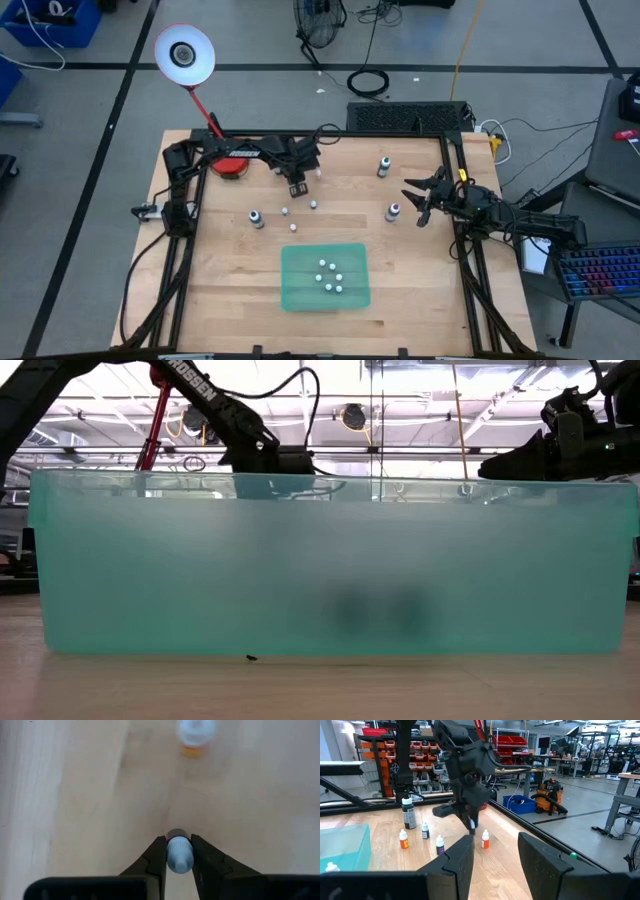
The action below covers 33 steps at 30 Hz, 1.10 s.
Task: Pick & Place food coloring
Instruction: Put the top small black food coloring bottle into the blue bin
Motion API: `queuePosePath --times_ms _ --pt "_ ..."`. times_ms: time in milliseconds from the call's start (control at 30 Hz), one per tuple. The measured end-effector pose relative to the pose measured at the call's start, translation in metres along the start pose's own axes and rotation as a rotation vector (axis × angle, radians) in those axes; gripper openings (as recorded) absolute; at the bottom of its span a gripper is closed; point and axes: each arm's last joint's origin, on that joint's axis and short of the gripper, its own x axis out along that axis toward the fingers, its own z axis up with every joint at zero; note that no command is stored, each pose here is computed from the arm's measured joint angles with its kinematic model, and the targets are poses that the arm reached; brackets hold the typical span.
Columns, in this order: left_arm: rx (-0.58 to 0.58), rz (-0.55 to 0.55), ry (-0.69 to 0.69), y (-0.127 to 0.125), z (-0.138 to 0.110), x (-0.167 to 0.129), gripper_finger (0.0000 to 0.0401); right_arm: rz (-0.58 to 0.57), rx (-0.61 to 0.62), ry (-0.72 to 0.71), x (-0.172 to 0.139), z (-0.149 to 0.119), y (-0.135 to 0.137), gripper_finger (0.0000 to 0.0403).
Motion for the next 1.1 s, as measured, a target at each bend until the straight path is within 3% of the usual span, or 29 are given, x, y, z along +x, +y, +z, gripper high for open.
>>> queuePosePath --times_ms 200,367,467,767,933,1100 --pt "0.149 0.008 -0.023 -0.053 0.018 -0.048 0.0067 0.0 0.0 0.0 0.0 0.0 0.0 0.0141" --pt "0.272 -0.024 -0.146 -0.124 0.022 -0.096 0.0067 0.0 -0.001 0.002 0.0 0.0 0.0 0.0141" --pt "0.328 -0.04 -0.187 -0.167 0.014 -0.109 0.0067 0.0 -0.001 0.002 0.0 0.0 0.0 0.0141" --pt "0.353 -0.098 -0.187 -0.256 -0.013 -0.1 0.0067 0.0 -0.001 0.002 0.0 0.0 0.0 0.0141" --pt "0.363 -0.106 -0.151 -0.276 -0.018 -0.08 0.0067 0.0 -0.001 0.003 0.0 0.0 0.0 0.0141" --pt "0.361 -0.092 -0.098 -0.277 -0.017 -0.059 0.0067 0.0 -0.001 0.003 0.0 0.0 0.0 0.0141"
